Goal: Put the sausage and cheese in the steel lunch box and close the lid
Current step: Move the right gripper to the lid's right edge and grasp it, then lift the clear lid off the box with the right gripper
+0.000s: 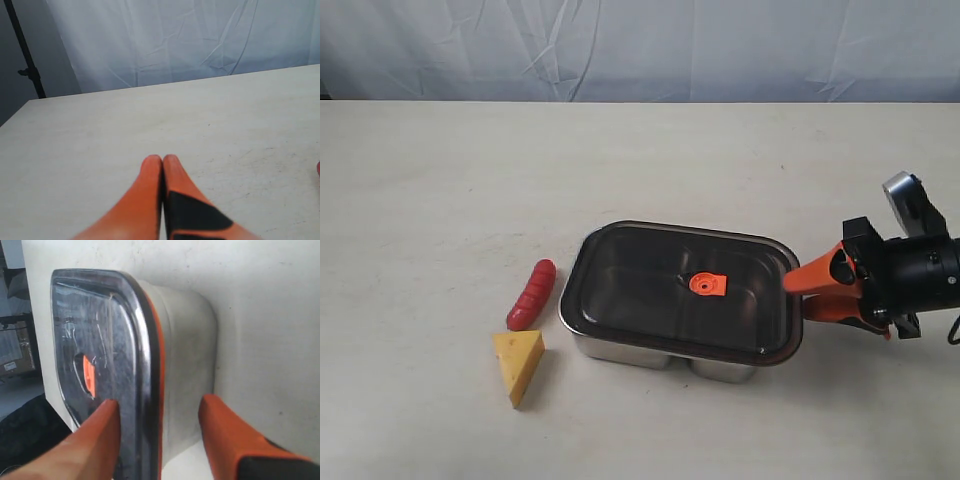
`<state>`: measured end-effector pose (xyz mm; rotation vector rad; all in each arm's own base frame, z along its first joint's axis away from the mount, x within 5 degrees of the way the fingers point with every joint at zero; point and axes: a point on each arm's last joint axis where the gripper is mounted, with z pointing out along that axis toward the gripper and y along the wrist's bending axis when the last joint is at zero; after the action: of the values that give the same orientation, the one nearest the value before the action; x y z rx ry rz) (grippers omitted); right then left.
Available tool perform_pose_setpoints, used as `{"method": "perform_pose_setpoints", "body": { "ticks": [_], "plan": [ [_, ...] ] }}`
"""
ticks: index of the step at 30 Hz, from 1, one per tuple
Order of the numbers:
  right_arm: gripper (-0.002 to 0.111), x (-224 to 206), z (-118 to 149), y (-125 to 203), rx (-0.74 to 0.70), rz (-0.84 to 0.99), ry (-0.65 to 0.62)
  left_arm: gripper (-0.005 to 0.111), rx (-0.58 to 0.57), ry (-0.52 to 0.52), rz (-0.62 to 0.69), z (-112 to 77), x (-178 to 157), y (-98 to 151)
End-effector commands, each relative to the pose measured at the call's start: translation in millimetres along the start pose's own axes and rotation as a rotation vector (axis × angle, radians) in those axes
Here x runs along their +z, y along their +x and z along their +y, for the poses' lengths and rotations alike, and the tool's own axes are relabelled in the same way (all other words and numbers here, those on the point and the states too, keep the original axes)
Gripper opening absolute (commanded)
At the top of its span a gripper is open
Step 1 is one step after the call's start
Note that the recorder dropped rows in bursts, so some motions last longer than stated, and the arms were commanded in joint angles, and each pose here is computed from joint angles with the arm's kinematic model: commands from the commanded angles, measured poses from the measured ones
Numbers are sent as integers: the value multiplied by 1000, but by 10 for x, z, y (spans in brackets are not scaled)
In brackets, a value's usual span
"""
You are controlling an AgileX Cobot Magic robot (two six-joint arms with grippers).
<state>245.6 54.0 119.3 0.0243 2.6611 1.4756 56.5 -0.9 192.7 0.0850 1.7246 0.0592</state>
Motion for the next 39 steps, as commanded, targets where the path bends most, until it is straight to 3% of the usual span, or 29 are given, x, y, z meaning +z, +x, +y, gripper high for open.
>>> {"method": "perform_pose_setpoints", "body": {
  "ticks": [1,19,21,29,39],
  "plan": [
    [49,1,21,17,-3,6,-28,0,-7,-7,-8,3,-1,5],
    [48,147,86,113,-25,111,2,0,-7,-7,-8,3,-1,5],
    [44,147,97,118,-24,117,-9,0,-7,-7,-8,3,-1,5],
    [3,144,88,139,16,140,3,0,-7,-7,-8,3,-1,5],
    [-1,81,225,170,-7,158,-48,0,-9,-5,-2,2,-1,11]
  ]
}}
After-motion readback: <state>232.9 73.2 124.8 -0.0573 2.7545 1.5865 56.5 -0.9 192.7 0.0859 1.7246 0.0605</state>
